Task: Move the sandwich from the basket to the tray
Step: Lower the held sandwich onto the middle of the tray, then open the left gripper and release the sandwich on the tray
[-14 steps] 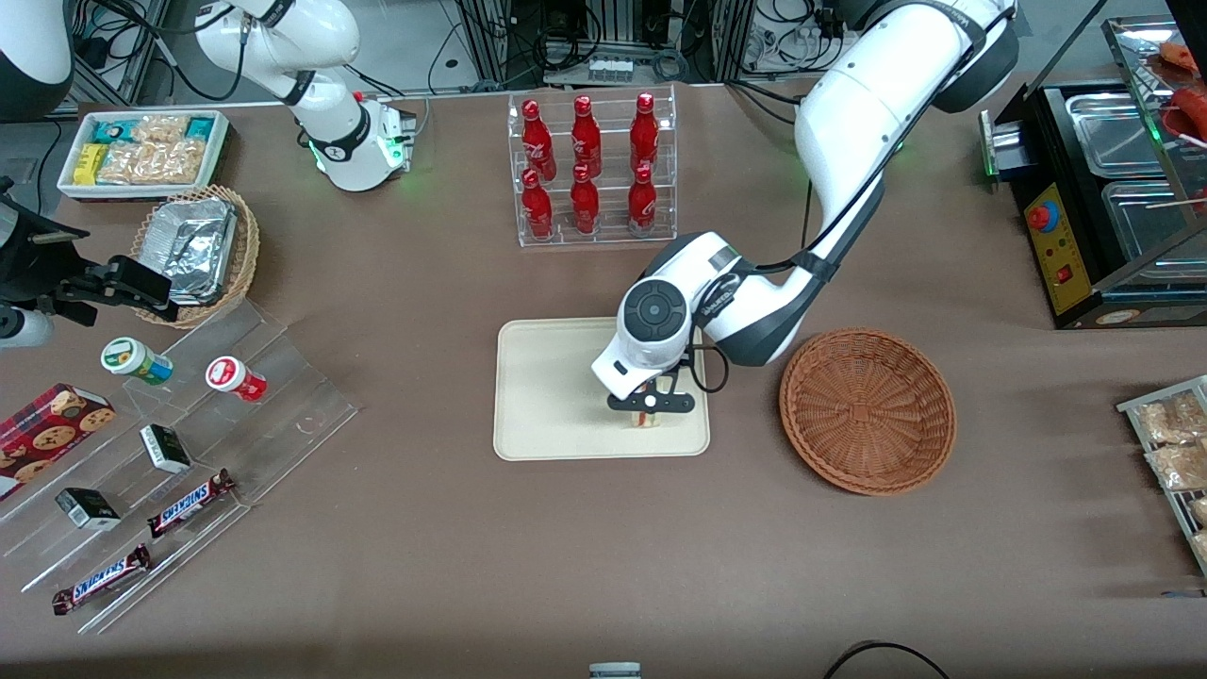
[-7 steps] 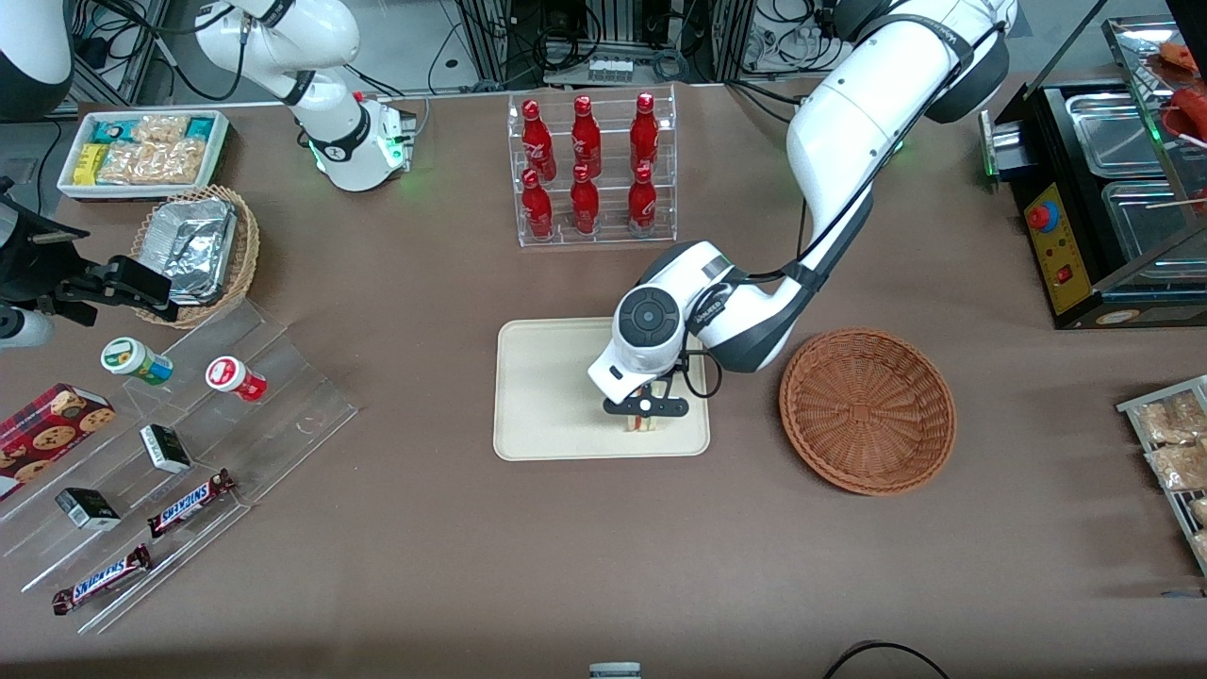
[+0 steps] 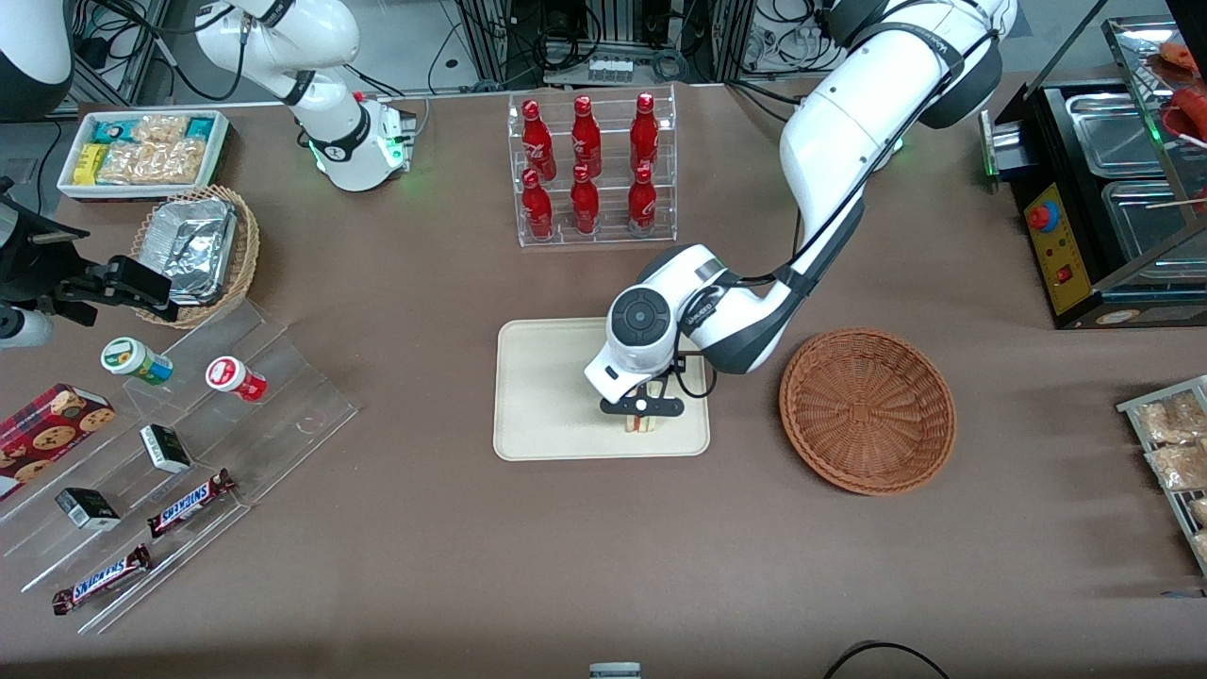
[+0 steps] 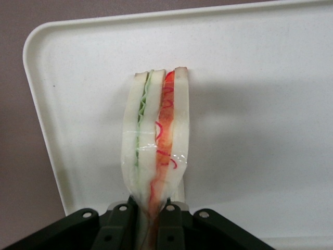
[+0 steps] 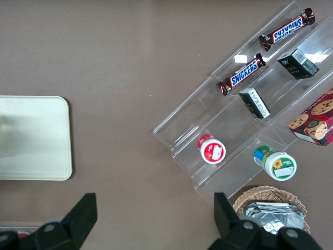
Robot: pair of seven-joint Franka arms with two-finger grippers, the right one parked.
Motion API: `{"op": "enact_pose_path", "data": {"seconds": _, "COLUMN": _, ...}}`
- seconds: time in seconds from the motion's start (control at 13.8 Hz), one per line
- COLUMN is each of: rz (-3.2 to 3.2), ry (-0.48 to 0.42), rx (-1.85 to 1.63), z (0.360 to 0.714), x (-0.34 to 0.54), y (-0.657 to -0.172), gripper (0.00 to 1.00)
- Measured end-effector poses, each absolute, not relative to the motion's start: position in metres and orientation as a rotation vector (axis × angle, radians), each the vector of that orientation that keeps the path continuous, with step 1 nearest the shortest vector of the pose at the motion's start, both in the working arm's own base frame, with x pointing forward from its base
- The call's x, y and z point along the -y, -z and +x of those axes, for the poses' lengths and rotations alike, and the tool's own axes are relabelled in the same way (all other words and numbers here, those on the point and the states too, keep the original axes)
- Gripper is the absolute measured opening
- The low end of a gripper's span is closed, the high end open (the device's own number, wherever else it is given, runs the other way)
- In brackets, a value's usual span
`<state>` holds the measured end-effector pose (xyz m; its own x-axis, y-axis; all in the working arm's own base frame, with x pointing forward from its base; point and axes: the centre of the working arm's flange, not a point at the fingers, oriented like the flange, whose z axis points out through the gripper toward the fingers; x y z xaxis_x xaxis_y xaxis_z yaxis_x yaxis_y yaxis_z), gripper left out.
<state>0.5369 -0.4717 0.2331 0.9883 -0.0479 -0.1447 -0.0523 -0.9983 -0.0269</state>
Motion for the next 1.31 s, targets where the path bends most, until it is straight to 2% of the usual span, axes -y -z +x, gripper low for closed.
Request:
{"op": "enact_pose_path", "data": {"seconds": 0.07, "rz": -3.101, "ry": -0.226, "rx": -0.069, "z": 0.536, "x": 0.472, "y": -0.232, "gripper": 0.15}}
{"op": "enact_pose_path", "data": {"seconds": 0.22, "rz": -3.1, "ry": -0.229, "rx": -0.06, "z": 0.536, "x": 0.472, "y": -0.231, "gripper": 0.3}}
{"op": "enact_pose_path", "data": {"seconds": 0.73, "rz": -3.104, "ry": -0.217, "rx": 0.022, "z": 0.539, "x": 0.473, "y": -0.234, "gripper": 0.99}}
{"op": "enact_pose_path", "data": {"seconds": 0.87, "rz": -3.101, "ry": -0.207, "rx": 0.142, "z": 0.541, "x": 0.474, "y": -0.237, "gripper": 1.0}}
{"op": "enact_pose_path", "data": {"seconds": 1.31, "rz": -3.128, "ry": -0.156, "rx": 0.205, "z": 0.555, "x": 0.474, "y": -0.258, "gripper": 1.0}}
